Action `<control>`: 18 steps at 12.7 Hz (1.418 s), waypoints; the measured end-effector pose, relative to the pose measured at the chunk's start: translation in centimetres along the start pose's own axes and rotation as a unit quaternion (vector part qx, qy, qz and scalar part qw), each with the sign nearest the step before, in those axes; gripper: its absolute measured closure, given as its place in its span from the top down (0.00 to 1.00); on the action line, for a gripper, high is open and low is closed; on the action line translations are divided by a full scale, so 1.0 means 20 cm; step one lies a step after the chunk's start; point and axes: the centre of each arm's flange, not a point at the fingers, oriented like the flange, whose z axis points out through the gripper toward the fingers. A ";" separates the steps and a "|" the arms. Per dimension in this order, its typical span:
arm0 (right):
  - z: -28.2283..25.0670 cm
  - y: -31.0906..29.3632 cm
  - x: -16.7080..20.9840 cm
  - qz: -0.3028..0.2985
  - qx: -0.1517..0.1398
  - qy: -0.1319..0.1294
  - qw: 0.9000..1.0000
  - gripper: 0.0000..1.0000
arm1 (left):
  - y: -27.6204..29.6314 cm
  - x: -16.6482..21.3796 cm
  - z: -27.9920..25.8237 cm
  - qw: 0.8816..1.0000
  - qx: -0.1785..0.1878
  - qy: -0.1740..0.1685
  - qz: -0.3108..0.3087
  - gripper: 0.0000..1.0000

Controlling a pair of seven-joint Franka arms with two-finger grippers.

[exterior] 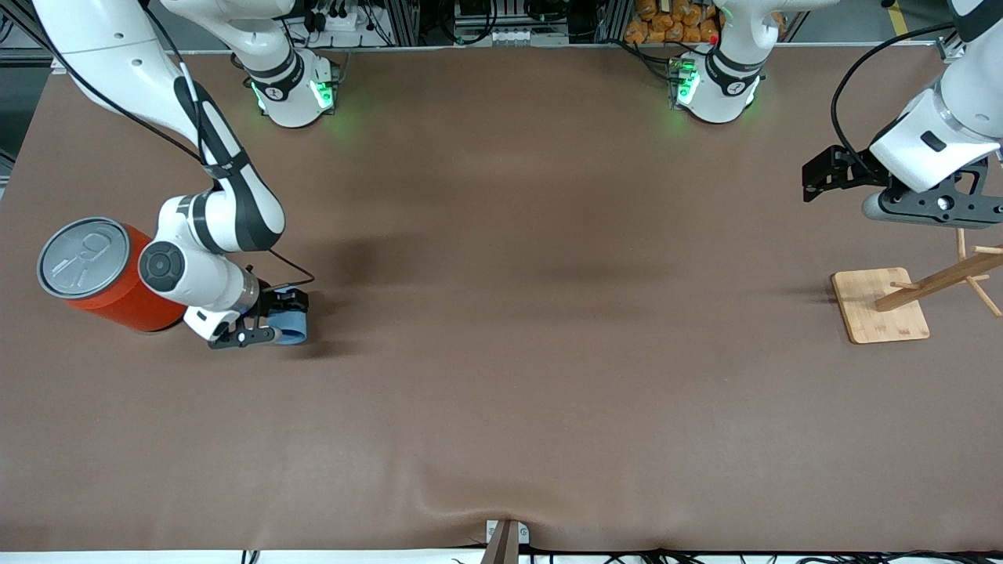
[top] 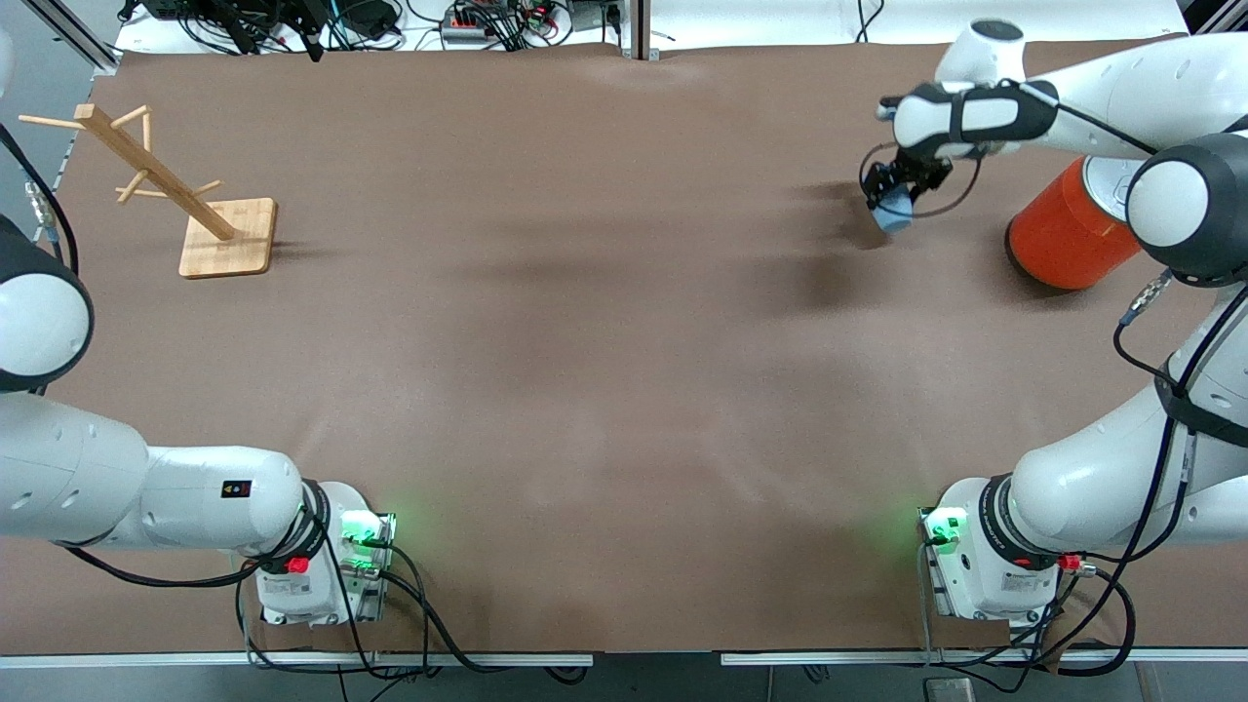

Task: Flip cup
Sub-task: 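Lift the blue cup and carry it toward the table's middle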

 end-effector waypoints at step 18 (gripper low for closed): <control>0.25 -2.52 -0.04 -0.589 -0.110 0.089 0.795 0.78 | -0.31 0.14 0.41 0.986 -0.131 -0.083 -0.056 1.00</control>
